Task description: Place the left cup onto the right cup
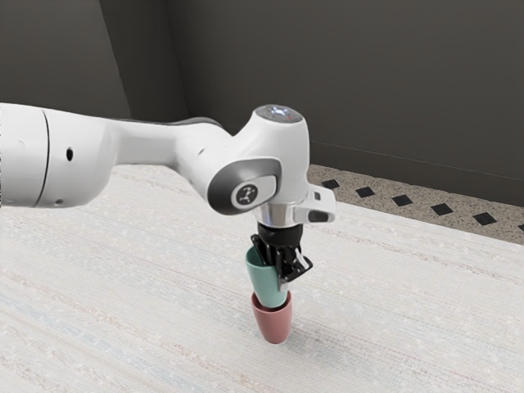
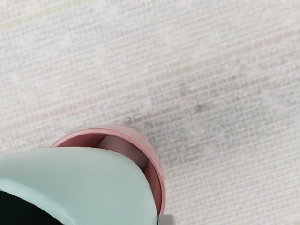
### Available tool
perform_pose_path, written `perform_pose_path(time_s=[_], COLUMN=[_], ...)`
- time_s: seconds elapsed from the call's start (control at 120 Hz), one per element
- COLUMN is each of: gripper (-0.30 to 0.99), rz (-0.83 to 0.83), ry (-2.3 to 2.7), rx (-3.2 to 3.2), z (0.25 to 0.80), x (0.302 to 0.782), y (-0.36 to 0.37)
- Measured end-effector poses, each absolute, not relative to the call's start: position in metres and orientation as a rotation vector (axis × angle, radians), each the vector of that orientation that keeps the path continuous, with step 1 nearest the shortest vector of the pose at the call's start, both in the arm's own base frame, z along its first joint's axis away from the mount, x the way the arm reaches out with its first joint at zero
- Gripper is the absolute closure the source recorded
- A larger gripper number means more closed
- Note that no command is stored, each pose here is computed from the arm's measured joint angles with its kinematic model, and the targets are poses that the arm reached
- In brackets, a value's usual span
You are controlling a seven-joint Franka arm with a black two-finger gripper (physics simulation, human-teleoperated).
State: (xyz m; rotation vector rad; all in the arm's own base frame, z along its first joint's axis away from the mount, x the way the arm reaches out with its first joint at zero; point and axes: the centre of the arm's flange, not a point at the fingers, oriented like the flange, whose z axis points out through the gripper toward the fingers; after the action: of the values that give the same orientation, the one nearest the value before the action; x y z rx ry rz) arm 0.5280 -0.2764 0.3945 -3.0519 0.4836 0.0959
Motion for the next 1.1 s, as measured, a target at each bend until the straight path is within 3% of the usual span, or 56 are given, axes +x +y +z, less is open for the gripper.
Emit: perform_pose_path(time_s=[0.492,0.792,1.1], gripper=[0.78,0.26,0.08], rz=[0.088,0.099,0.108], ry=[0.457,0.443,0.437], rx=[-3.058,-3.065,-3.066], z=[0.384,0.383,0.384], x=[0.531,0.53,0.53], y=[-0.277,-0.275,-0.273])
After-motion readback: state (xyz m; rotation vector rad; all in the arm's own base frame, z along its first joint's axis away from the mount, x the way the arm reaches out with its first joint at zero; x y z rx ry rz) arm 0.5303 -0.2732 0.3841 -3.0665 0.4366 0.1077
